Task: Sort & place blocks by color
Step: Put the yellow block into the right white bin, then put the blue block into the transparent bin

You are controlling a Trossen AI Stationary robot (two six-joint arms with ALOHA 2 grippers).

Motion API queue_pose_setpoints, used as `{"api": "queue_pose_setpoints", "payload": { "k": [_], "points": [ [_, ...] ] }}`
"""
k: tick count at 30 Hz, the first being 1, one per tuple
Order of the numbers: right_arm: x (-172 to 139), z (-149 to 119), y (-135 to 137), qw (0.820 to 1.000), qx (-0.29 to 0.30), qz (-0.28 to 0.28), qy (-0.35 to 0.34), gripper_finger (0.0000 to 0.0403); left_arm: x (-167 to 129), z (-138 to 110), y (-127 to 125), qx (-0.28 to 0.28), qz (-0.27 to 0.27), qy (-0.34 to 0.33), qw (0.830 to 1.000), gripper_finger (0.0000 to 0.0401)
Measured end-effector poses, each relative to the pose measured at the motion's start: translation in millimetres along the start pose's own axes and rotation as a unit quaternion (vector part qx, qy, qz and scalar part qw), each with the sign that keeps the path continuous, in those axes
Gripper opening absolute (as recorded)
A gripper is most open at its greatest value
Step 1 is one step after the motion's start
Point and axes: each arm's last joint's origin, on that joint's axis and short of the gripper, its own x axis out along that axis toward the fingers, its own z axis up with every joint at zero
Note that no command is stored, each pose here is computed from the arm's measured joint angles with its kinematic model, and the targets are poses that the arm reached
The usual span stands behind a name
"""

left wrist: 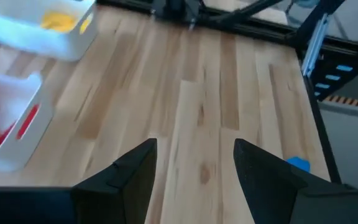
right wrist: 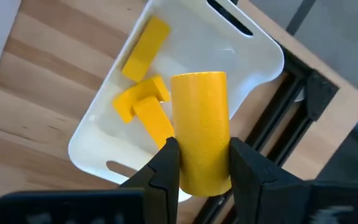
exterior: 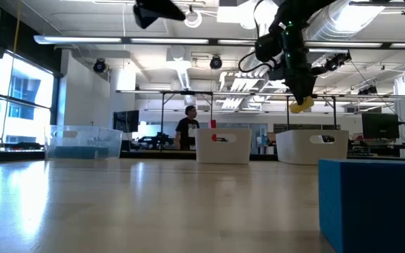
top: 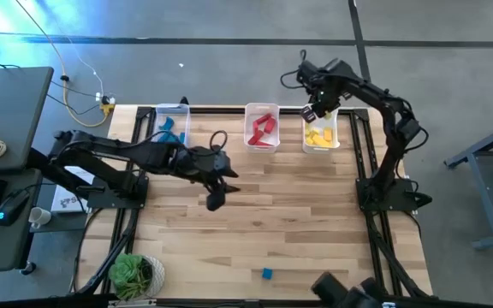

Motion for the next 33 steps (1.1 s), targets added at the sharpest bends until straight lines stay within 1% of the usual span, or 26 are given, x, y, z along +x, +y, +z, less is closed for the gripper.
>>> {"api": "queue_pose_setpoints", "payload": {
  "k": [3, 6, 11, 16, 19, 22, 26, 28, 31, 33],
  "points": [
    [3, 3, -9, 1.000, 0.016, 0.017, 0.010, 0.0081, 17, -1, -4, 0.012, -0.006, 0.000, 1.000, 0.0200],
    [10, 7, -12, 0.999, 0.022, 0.028, 0.023, 0.0081, 37, -3, -7, 0.025, -0.008, 0.001, 1.000, 0.0200],
    [26, 15, -8, 0.999, 0.003, 0.019, 0.046, 0.0081, 66, -8, -9, 0.033, -0.008, 0.005, 0.999, 0.0200],
    [36, 20, -5, 0.998, 0.001, 0.014, 0.059, 0.0086, 91, -15, -14, 0.038, -0.013, 0.011, 0.999, 0.0200],
    [38, 21, -4, 0.998, -0.008, 0.013, 0.063, 0.0106, 105, -22, -18, 0.040, -0.033, 0.022, 0.998, 0.0200],
    [40, 22, -3, 0.998, -0.015, 0.010, 0.067, 0.0138, 117, -29, -23, 0.044, -0.047, 0.031, 0.997, 0.0200],
    [40, 22, -5, 0.998, -0.020, -0.017, 0.064, 0.0184, 130, -37, -31, 0.051, -0.060, 0.037, 0.996, 0.0200],
    [40, 21, -5, 0.997, -0.017, -0.020, 0.067, 0.0203, 134, -39, -35, 0.053, -0.066, 0.032, 0.996, 0.0200],
    [40, 20, -5, 0.997, -0.015, -0.015, 0.076, 0.0220, 135, -38, -40, 0.055, -0.073, 0.018, 0.996, 0.0200],
    [40, 18, -4, 0.996, -0.008, -0.007, 0.087, 0.0222, 135, -37, -42, 0.059, -0.077, 0.008, 0.995, 0.0200]
  ]
}}
